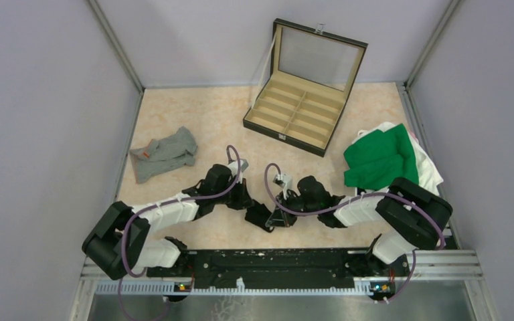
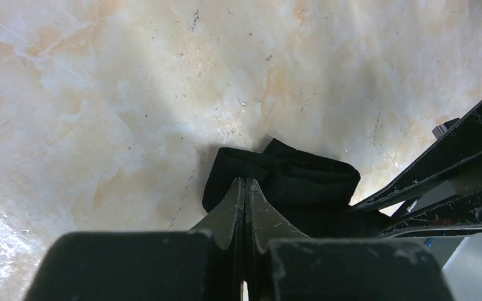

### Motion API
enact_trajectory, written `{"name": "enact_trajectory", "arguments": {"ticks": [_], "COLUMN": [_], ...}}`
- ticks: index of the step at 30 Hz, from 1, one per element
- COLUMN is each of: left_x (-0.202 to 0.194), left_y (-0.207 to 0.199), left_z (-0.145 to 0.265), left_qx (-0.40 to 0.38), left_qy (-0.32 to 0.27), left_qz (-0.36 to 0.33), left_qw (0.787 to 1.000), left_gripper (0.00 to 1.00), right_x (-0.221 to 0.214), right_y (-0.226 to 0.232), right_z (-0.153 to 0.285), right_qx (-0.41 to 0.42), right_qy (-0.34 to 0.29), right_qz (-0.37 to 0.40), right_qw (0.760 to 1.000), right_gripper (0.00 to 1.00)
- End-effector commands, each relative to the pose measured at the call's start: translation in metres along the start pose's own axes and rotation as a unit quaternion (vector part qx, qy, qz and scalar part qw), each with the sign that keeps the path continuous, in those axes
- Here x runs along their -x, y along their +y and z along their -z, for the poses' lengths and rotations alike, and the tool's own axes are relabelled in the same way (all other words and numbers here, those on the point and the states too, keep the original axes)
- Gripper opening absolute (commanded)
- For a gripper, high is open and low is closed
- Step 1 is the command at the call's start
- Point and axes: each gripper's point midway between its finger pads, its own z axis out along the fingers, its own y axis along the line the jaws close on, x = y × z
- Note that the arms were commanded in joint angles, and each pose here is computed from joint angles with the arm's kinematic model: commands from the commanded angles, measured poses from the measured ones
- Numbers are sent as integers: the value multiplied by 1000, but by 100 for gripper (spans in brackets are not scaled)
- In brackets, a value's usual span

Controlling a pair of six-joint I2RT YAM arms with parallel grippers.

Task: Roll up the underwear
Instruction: Roll the underwear to the center of the board.

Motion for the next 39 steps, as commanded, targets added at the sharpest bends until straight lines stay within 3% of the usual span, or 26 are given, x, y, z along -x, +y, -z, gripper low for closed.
{"name": "enact_trajectory", "arguments": {"ticks": [1, 11, 25, 39], "left_x": [34, 65, 37, 4], "left_y": [-10, -36, -67, -55], "left_z": [7, 31, 34, 18], "left_qx": [0, -38, -131, -94], "left_qy": [-54, -118, -85, -55], "left_qz": [-13, -39, -90, -97], "left_qw": [998, 992, 984, 989], "left_gripper": [0, 0, 0, 0], "right_x": [-19, -25, -32, -28], "right_y": [-22, -50, -75, -80], "right_z": [5, 11, 11, 13], "right_qx": [-36, -100, -174, -197], "right_qy": [18, 25, 51, 49], "right_qz": [-55, -128, -201, -207], "right_qw": [998, 986, 963, 957], "right_gripper": [0, 0, 0, 0]}}
